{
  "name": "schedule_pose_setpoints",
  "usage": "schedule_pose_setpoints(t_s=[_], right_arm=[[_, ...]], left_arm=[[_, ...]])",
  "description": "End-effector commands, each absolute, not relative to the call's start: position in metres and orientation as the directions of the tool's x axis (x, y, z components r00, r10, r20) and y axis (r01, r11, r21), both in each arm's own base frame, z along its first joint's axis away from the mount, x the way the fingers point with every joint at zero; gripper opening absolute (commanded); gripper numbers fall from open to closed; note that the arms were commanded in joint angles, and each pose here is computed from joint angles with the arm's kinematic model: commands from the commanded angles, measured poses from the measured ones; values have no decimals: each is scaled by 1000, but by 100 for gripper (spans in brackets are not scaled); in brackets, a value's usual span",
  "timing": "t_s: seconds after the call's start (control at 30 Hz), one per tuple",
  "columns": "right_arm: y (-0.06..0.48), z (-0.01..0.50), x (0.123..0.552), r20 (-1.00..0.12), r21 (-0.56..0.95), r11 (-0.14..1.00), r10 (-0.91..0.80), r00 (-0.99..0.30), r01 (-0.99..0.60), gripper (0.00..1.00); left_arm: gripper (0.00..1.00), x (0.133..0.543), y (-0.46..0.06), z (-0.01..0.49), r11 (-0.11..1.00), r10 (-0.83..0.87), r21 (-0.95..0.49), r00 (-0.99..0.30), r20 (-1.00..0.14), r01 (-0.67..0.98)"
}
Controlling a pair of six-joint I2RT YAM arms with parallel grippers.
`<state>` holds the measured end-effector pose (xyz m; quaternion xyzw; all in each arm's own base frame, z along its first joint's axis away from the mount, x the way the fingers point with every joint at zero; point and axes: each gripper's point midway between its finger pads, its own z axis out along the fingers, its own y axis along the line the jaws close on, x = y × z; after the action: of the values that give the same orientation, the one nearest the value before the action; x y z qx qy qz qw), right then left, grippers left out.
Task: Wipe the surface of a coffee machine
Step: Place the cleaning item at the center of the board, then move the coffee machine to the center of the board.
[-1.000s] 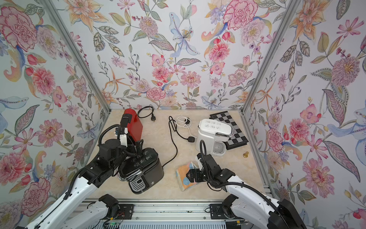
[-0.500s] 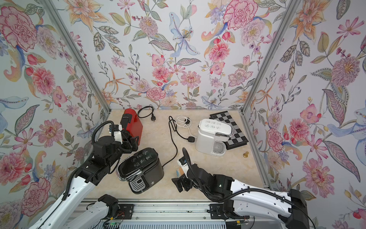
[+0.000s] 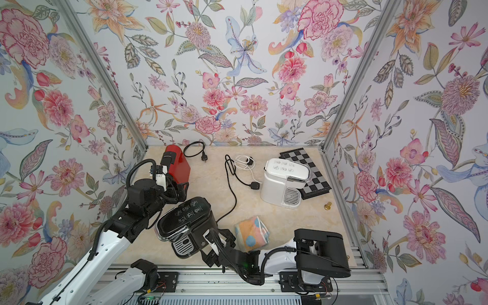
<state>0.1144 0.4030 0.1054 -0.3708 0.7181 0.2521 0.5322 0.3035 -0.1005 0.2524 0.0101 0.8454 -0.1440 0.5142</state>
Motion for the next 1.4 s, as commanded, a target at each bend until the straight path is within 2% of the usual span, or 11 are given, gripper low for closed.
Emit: schedule_pose_setpoints(t_s=[0.0,0.4,0.9,1.13,1.37], right_arm=[[428,154,113,-994,52,638,-44,-104,-768,100],[431,147,142,-992,60,801,-20,-128,-596,100],[432,131,208,-991,52,871,-17,-135,-489,100],[419,132,242,-993,44,899,-7,-114,-435,100],[406,124,261,-992,41,907,-14,-129,-419,100]], left_arm=[[99,303,-100,248,958,-111,-221,-468,-877,185],[99,297,-105,232,944,-123,-254,-489,-864,211],[99,300,-122,190,912,-140,-324,-553,-822,251],[99,304,-139,193,871,-157,-380,-555,-817,311],[99,292,-161,202,806,-129,-427,-584,-802,409]])
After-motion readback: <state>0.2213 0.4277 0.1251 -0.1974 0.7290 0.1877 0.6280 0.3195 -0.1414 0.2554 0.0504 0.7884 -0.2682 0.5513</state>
